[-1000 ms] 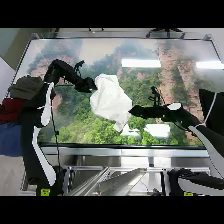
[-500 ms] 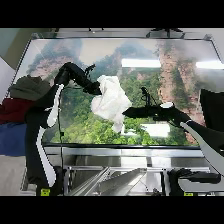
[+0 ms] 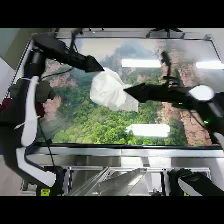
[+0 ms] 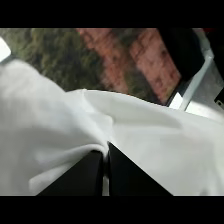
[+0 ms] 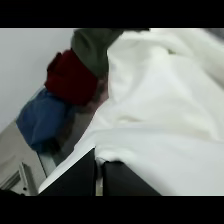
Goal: Fold the shirts.
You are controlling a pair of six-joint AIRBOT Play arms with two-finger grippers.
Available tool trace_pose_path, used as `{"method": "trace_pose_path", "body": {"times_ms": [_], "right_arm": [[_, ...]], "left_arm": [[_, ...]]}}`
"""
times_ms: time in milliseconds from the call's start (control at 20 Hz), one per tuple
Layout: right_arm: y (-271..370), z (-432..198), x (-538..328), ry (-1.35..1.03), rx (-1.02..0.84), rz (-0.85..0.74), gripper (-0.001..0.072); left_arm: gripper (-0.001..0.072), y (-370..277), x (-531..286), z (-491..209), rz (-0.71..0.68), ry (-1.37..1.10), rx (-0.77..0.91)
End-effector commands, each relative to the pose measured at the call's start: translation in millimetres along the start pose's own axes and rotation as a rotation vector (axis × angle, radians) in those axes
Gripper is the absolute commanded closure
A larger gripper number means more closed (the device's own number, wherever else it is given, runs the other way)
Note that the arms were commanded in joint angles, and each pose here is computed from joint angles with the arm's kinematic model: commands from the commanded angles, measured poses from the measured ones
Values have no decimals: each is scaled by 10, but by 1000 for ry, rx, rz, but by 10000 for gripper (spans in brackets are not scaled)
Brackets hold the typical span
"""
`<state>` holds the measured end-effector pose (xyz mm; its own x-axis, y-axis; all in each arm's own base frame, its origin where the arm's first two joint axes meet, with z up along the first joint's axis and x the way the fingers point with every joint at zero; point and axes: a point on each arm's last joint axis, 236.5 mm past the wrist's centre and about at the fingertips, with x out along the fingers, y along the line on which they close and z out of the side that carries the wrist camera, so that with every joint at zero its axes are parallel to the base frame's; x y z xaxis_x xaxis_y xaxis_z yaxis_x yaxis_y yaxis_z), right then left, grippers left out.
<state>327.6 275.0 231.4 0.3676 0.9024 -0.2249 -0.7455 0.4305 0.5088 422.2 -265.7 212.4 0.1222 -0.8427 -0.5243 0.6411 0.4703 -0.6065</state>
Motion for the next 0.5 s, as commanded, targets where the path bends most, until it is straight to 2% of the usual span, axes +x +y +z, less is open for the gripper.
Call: {"method": "trace_pose_path", "body": {"times_ms": [0, 100, 200, 350, 450], "right_arm": [[871, 765, -727, -150, -276, -75, 692], [1056, 1003, -1053, -196, -327, -176, 692], [1190, 1037, -1207, -197, -344, -203, 691], [1061, 748, -1044, -64, -251, -173, 691], [785, 431, -810, 82, -155, -155, 691]], "left_arm": [[695, -1263, -862, 227, 11, -220, 241], [695, -1664, -1262, 238, 87, -329, 325], [695, -1808, -1465, 114, 152, -345, 321], [694, -1568, -1469, -155, 249, -238, 230], [694, -1283, -1255, -378, 243, -114, 133]]}}
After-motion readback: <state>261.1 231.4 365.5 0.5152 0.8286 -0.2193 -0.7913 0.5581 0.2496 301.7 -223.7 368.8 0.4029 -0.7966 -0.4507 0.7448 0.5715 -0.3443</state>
